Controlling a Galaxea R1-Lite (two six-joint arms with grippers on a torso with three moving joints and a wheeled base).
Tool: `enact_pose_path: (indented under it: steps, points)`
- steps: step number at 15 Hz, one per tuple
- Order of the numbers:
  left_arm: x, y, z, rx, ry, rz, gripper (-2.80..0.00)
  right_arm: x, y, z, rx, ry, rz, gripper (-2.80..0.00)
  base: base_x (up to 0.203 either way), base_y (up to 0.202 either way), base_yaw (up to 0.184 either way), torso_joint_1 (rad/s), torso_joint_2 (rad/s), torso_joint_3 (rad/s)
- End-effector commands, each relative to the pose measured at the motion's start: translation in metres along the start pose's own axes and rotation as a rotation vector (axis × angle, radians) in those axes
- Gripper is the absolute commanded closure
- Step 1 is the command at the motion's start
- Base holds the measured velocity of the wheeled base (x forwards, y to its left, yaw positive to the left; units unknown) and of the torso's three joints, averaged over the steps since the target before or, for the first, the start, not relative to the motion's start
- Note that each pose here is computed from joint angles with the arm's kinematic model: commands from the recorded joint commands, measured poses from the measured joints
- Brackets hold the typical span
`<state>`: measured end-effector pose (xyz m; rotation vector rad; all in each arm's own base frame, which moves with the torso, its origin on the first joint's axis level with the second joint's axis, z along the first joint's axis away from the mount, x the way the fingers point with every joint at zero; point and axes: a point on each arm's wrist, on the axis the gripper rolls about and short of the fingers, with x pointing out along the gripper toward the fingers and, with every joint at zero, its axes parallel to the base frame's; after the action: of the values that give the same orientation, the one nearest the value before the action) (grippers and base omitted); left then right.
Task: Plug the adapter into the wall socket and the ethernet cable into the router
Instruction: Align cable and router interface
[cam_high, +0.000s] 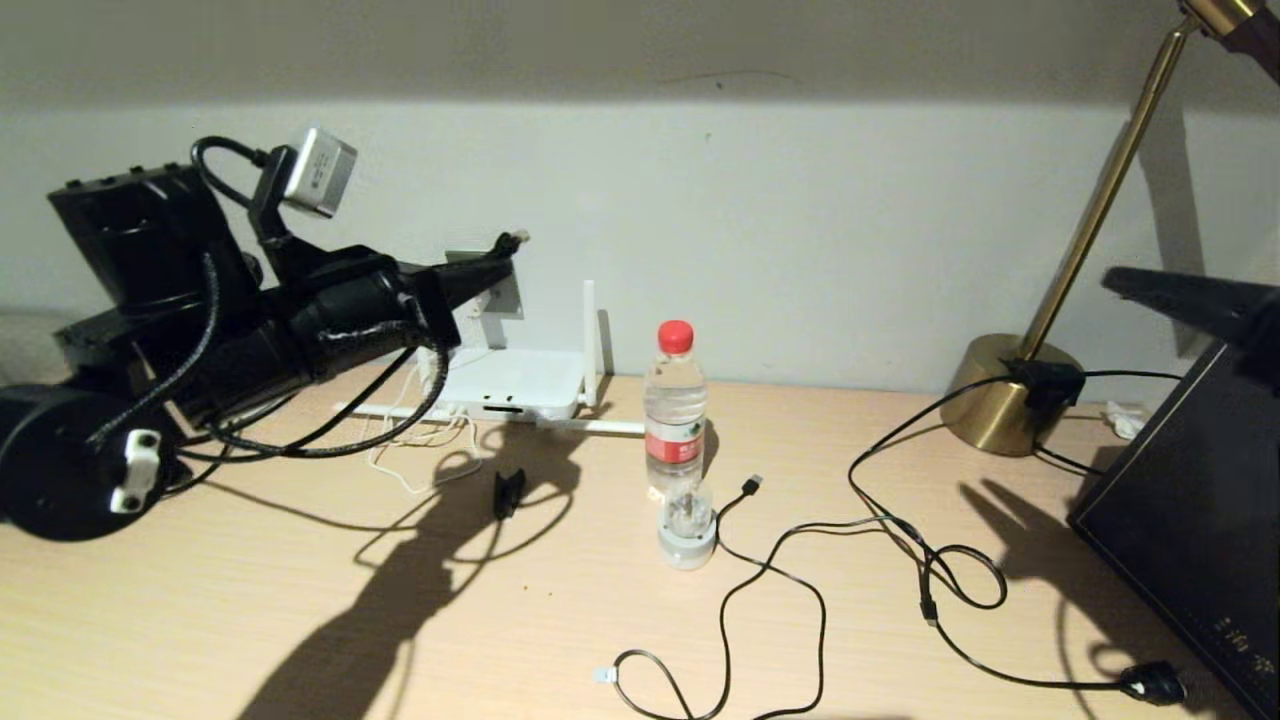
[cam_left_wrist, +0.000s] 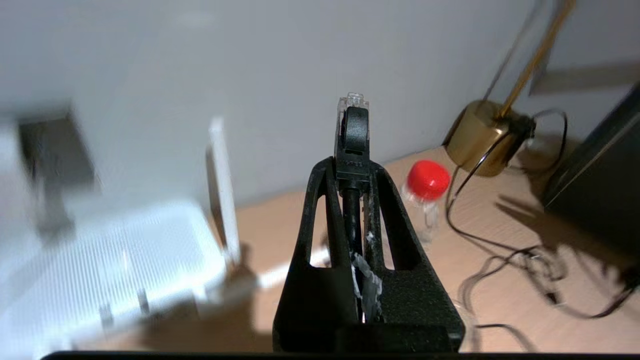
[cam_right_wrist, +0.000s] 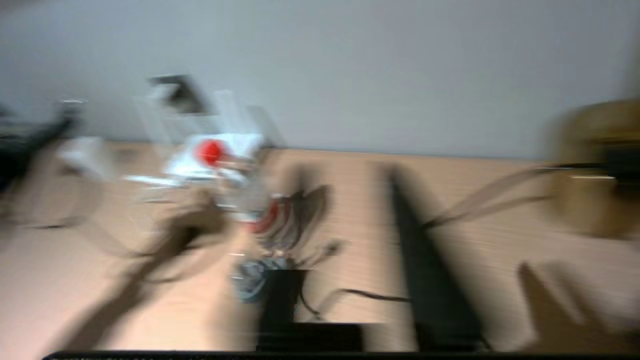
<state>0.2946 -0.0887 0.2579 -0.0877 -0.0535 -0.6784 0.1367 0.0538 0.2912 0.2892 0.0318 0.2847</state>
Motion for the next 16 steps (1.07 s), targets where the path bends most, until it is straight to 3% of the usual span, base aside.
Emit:
enact_pose_path:
  steps: [1,3,5,7,10,14,16]
  points:
    - [-0.017,-0.004,-0.008,-0.146,0.076,0.038,0.0,-0.06,-0.01,0.005,-0.063,-0.145,-0.083,0.0,0.0,0.0,0.0,0.0,0.0,0.0]
    - [-0.025,-0.005,-0.025,-0.197,0.179,0.152,0.0,-0.097,-0.017,-0.001,-0.083,-0.179,-0.172,0.0,0.0,0.0,0.0,0.0,0.0,0.0]
    - [-0.029,-0.006,-0.037,-0.205,0.212,0.248,0.0,-0.125,-0.026,-0.015,-0.092,-0.179,-0.307,0.0,0.0,0.0,0.0,0.0,0.0,0.0]
    - [-0.029,-0.009,-0.04,-0.233,0.212,0.278,0.0,-0.129,-0.033,-0.03,-0.107,-0.163,-0.456,0.0,0.0,0.0,0.0,0.0,0.0,0.0]
    - [-0.023,-0.006,-0.042,-0.305,0.176,0.284,0.0,-0.13,-0.04,-0.045,-0.11,-0.15,-0.593,0.0,0.0,0.0,0.0,0.0,0.0,0.0]
    - [-0.021,-0.004,-0.052,-0.318,0.198,0.299,0.0,-0.136,-0.048,-0.074,-0.114,-0.101,-0.636,0.0,0.0,0.0,0.0,0.0,0.0,0.0]
    - [-0.025,-0.002,-0.062,-0.317,0.225,0.348,0.0,-0.139,-0.05,-0.092,-0.118,-0.053,-0.556,0.0,0.0,0.0,0.0,0.0,0.0,0.0]
